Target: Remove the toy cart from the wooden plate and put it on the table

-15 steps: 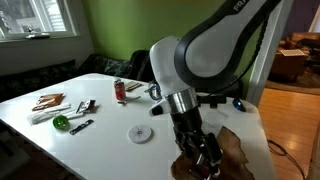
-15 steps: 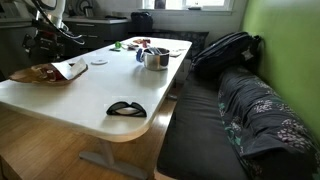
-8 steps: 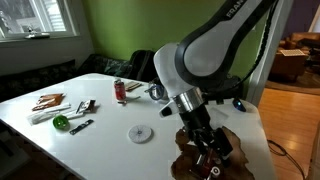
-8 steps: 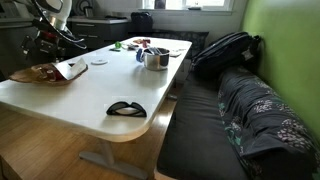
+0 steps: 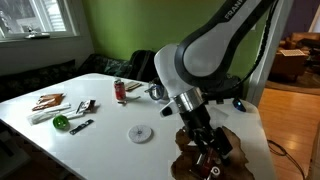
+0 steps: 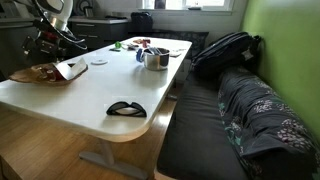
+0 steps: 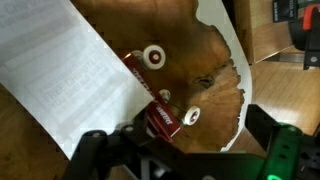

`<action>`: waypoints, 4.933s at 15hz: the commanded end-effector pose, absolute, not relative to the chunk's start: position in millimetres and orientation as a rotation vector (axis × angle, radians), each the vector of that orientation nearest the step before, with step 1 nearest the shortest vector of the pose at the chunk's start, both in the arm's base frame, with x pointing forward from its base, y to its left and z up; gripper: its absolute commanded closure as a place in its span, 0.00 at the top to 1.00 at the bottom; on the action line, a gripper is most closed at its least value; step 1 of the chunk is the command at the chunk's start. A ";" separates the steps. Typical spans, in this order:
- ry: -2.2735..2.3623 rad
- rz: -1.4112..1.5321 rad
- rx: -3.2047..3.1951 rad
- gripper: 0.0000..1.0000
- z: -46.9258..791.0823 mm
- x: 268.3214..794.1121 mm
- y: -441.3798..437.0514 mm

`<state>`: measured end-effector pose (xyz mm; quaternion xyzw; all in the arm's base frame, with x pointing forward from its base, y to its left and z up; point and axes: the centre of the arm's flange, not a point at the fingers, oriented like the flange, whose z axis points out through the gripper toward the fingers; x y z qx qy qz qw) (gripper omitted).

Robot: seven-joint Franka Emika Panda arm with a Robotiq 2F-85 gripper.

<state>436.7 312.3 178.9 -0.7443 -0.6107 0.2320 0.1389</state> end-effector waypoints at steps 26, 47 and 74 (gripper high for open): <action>-1.742 0.681 -1.888 0.02 182.6 441.1 313.0; -1.779 -0.097 -2.444 0.01 270.3 538.7 251.5; -2.414 -0.077 -2.405 0.01 176.7 600.5 391.6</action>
